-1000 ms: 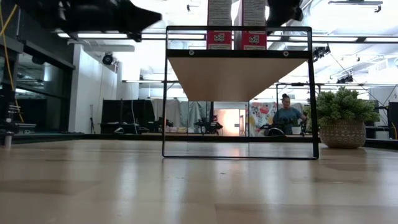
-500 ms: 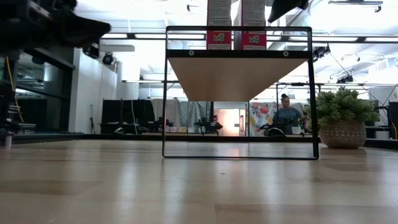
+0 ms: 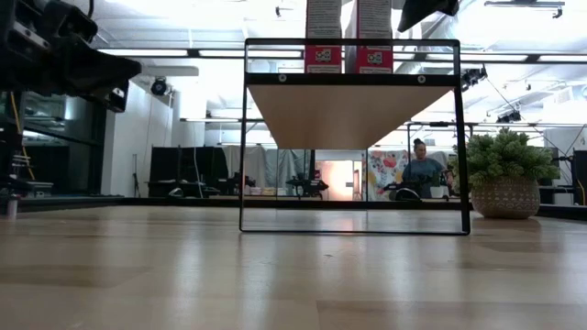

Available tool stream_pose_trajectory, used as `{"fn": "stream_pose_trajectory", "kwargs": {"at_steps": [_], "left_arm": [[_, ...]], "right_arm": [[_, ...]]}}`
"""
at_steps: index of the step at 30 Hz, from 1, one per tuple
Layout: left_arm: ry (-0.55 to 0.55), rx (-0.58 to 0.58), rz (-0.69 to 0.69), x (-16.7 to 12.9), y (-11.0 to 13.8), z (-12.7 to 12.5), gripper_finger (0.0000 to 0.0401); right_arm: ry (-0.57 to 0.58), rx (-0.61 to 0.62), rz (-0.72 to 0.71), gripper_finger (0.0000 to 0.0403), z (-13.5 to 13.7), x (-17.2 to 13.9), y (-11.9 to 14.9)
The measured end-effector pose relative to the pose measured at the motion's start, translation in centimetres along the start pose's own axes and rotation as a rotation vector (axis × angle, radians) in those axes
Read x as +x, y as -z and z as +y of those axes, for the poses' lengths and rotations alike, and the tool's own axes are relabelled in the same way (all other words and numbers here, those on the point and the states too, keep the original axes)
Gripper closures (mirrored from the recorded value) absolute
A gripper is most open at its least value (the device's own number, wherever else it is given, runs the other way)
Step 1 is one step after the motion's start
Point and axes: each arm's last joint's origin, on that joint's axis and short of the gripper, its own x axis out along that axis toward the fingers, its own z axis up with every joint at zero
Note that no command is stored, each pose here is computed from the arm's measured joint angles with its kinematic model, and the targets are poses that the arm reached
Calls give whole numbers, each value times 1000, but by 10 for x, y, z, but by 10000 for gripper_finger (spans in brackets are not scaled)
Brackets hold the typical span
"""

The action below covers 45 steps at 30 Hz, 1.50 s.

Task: Stack cereal on shelf
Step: Return to Home Position

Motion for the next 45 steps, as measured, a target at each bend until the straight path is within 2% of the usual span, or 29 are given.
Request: {"fn": "stream_pose_trajectory", "kwargs": {"at_steps": [7, 12, 16, 20, 24, 27, 34, 45], "left_arm": [[16, 6, -9, 1, -1, -4, 401], [19, -30, 14, 1, 1, -4, 401], [19, -50, 16, 1, 1, -4, 401], [21, -34, 16, 1, 1, -4, 401], [20, -14, 16, 1, 1, -4, 401], [20, -13, 16, 1, 1, -4, 401], [20, -13, 16, 1, 1, -4, 401], [20, -13, 15, 1, 1, -4, 401]], "right_arm": [[-21, -59, -39, 403, 21, -6, 10], [-138, -127, -101, 403, 37, 1, 50], [-179, -34, -140, 403, 12, 0, 91], [-270, 91, -278, 403, -19, -6, 126], [-421, 94, -471, 403, -30, 7, 156], [-466, 52, -594, 403, -30, 27, 174], [-462, -1, -747, 403, -29, 62, 194], [-361, -21, -755, 403, -38, 73, 195]]}}
